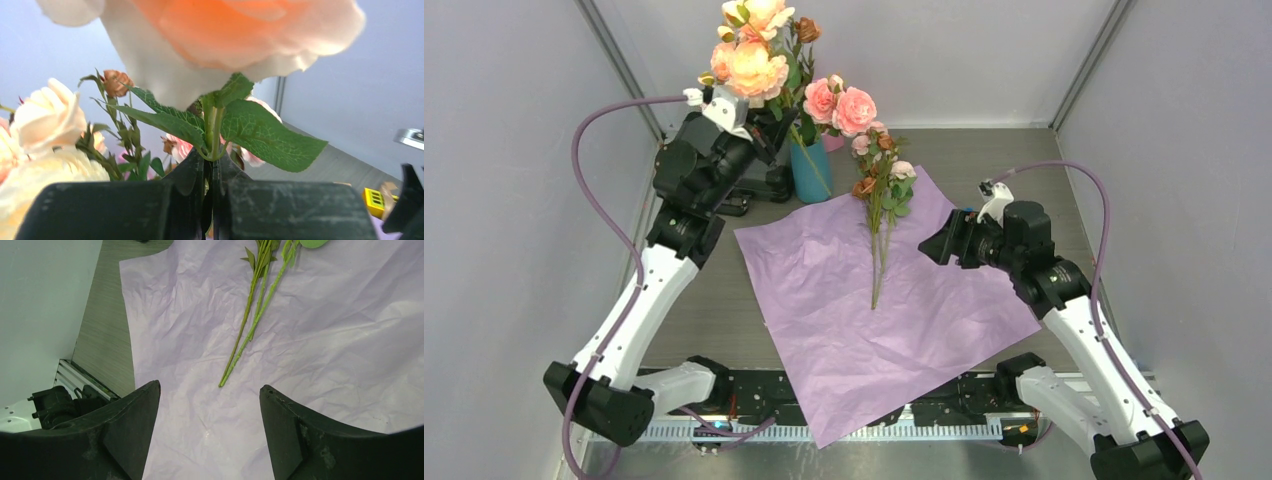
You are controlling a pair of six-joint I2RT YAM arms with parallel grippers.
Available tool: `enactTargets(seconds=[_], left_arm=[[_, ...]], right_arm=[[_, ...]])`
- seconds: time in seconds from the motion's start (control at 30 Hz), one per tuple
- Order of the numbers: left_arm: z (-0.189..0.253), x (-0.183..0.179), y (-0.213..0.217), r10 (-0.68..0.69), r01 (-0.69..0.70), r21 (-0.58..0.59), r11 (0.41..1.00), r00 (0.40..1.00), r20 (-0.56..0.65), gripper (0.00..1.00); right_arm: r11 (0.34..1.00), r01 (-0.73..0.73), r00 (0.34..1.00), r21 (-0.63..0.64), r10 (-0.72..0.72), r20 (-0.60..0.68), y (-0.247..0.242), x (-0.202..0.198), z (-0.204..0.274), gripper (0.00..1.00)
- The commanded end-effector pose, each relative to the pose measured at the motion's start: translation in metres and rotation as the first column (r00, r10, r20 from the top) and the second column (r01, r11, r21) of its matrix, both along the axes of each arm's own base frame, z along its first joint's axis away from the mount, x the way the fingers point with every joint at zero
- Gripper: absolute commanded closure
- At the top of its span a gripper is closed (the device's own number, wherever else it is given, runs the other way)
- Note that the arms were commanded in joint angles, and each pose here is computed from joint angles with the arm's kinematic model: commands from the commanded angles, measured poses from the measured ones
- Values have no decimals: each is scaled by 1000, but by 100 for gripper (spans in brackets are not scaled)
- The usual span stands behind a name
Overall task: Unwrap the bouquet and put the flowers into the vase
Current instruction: Insert the fake flower into the vase.
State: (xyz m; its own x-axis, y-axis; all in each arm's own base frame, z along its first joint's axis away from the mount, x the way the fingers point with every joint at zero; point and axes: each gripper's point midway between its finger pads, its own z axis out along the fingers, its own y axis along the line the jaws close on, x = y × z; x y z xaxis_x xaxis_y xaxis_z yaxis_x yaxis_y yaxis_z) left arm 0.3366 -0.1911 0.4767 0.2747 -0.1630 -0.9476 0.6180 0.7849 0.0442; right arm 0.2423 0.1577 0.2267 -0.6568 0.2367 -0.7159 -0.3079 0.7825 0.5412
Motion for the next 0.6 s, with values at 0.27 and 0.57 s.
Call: enactTargets(seconds=[0.27,0.57], left_arm=[[75,27,4,43,-54,38,998,968,249,100],[72,60,-8,16,-42,98,994,968,249,100]], right_arm=[[1000,1,999,-3,-1,48,-6,-8,14,24],[1000,-1,999,-7,1,51,-8,-15,17,25]])
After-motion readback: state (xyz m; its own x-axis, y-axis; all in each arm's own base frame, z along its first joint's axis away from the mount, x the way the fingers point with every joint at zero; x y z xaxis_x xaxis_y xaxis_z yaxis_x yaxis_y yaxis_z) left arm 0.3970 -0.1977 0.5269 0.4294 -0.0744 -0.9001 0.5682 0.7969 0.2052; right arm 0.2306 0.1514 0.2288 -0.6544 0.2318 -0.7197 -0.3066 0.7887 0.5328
